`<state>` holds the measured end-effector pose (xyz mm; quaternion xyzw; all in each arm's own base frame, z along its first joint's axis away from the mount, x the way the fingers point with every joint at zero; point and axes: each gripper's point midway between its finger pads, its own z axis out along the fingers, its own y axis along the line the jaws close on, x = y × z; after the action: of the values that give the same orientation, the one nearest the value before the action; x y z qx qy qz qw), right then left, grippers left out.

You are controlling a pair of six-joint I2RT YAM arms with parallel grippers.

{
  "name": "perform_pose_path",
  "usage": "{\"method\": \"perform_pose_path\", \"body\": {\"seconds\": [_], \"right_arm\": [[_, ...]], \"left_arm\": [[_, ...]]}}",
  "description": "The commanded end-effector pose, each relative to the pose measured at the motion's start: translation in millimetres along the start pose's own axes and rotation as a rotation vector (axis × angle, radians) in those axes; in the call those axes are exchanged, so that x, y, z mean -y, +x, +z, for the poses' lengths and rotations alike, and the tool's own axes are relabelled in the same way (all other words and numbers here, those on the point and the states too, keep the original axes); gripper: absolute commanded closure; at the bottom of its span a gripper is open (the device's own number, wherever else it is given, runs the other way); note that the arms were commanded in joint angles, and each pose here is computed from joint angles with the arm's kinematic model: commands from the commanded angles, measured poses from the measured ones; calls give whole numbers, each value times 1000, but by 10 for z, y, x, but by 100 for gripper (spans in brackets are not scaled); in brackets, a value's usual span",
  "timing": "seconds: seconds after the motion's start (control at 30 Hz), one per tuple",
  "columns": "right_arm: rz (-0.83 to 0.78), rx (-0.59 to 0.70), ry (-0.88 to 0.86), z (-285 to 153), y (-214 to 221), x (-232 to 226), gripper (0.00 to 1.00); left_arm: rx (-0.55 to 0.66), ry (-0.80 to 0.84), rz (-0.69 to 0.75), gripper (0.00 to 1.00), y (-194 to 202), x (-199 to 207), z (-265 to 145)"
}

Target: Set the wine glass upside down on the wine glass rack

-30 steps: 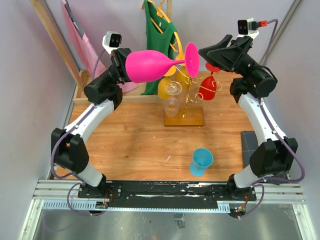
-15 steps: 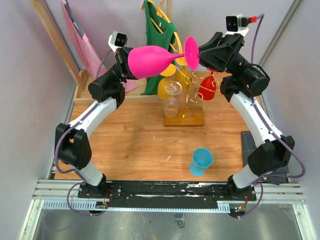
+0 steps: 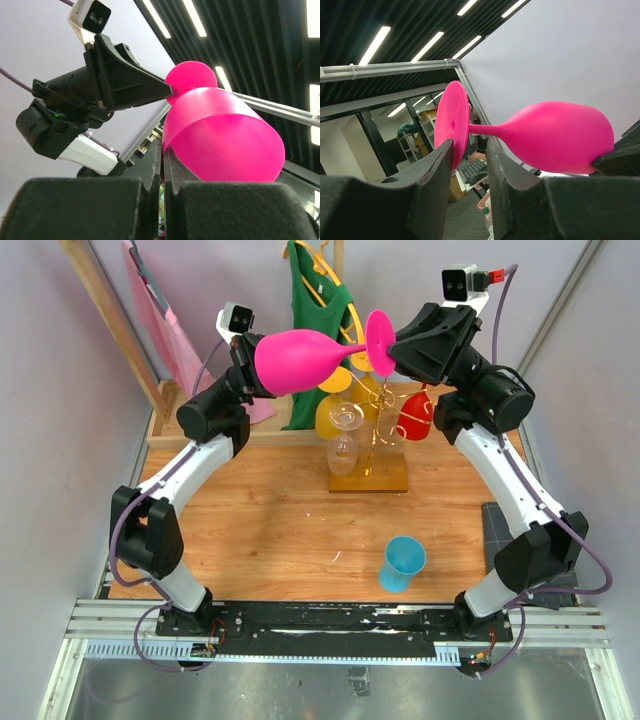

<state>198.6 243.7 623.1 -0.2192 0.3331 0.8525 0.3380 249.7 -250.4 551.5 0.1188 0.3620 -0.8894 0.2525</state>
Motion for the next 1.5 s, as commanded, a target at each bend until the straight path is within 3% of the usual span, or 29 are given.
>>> {"method": "perform_pose_path", "body": {"seconds": [0.0,0.2,0.3,0.43,0.53,0.93,1.2,1.47], "right_arm": [[-53,-22,-54,82,77,-229,69],[-63,-32,-63,114,114,-302,99],[-77,-34,-70,125,123,-357,99],[-97,-30,-78,139,119,-407,99],[-105,-24,-88,148,107,-440,99],[-224,-21,-70,209,-15,-563,99],[-400,11,187,-21,-317,-361,99],[-642,61,716,-653,-635,35,99]], "left_arm": [[-78,176,110,100,238,374,-89],[-63,172,99,100,207,329,-103],[-67,170,102,97,215,325,-103],[-70,166,107,70,230,328,-110],[-73,155,114,58,238,314,-129],[-43,50,176,49,194,249,-404],[-36,2,214,49,221,303,-542],[-47,-7,223,51,272,346,-560]]}}
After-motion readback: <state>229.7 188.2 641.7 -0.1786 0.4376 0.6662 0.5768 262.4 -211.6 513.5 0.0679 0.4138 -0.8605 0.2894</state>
